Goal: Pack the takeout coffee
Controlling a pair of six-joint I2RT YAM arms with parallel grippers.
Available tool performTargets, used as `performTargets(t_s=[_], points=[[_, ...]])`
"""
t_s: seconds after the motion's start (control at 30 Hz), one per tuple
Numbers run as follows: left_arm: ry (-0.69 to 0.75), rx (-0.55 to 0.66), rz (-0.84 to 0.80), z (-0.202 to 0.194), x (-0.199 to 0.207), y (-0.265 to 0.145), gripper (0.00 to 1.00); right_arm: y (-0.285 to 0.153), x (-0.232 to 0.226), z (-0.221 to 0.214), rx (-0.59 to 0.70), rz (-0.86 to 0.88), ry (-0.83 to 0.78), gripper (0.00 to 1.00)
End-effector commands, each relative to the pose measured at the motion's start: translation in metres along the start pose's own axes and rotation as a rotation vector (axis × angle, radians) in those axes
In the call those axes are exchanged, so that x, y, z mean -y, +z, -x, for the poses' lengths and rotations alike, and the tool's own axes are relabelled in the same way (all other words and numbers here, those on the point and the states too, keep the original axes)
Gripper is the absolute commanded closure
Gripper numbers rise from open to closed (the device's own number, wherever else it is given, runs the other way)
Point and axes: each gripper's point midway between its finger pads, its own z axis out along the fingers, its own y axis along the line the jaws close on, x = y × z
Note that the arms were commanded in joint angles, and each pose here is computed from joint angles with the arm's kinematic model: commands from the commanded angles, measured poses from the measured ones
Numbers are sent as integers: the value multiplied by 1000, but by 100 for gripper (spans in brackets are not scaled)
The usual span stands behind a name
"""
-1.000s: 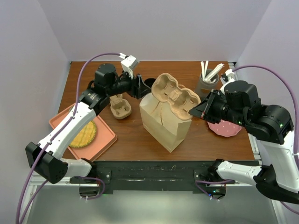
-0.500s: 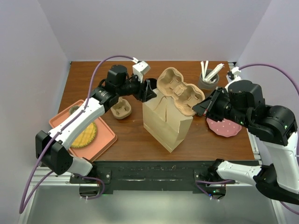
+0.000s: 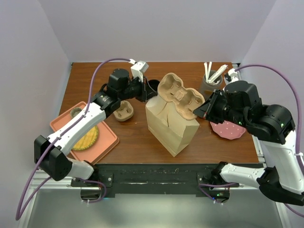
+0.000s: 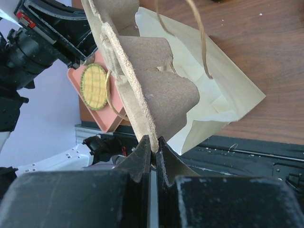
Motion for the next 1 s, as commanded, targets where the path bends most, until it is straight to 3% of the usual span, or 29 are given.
performTargets(t_s=[0.0,0.2,0.37,0.5,0.67,0.97], points=[[-126,102,55,23,7,-11,100,-2,9,-16,-88,-38,-47,100],[-210,122,139,24,1,-21,100,-4,3,-13,-88,-23,-43,100],[-104,106,103,25,6,-22,100,-5,-8,0,-48,-7,-35,100],[53,50,105,25,2,-22,66,-6,-12,10,-7,-9,-45,100],[123,25,22,25,12,-15,49,-12,-10,20,40,-12,-41,100],[153,-126,-72,7,9,22,49,-23,-4,24,76,-4,-29,100]])
